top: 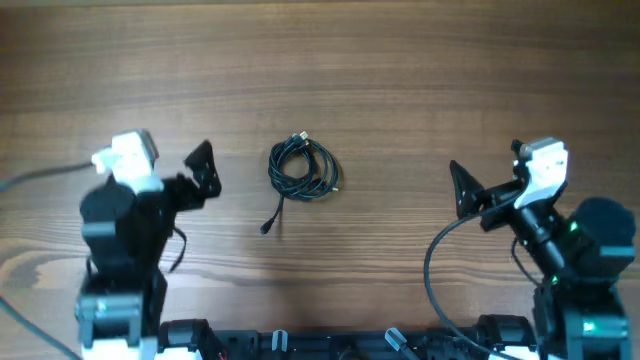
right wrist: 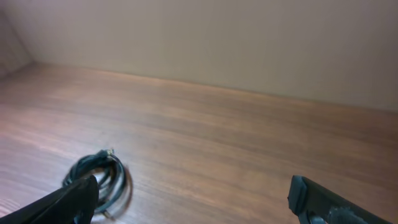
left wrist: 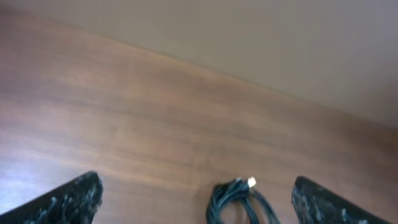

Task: Untangle cables
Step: 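Move the left gripper forward and grasp the coiled black cable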

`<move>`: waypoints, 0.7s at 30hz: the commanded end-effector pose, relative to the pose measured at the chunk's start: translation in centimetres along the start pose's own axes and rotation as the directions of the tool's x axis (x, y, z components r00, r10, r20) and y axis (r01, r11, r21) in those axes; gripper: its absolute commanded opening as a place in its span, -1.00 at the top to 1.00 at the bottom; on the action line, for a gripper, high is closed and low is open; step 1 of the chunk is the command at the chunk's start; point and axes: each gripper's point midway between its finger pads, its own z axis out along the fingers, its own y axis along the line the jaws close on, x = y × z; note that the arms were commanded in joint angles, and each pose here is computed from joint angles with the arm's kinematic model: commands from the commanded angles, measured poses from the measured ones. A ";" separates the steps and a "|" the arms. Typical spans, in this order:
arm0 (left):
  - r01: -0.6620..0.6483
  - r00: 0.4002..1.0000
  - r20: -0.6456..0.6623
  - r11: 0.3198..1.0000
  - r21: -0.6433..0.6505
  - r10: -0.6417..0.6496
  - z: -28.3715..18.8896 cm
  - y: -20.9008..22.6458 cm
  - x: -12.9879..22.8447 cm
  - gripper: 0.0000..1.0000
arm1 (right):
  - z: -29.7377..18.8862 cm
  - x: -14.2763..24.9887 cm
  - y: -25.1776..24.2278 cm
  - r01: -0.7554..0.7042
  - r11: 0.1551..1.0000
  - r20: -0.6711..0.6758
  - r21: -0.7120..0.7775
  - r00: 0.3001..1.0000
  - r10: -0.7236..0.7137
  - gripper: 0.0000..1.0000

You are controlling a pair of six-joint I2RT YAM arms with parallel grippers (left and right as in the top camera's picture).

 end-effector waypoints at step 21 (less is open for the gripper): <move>0.096 0.923 -0.382 0.990 0.105 -0.049 3.3 -4.3 -2.4 -1.00 | 3.7 -3.5 0.8 -0.439 0.898 -0.371 -0.034 0.840 0.396 -1.00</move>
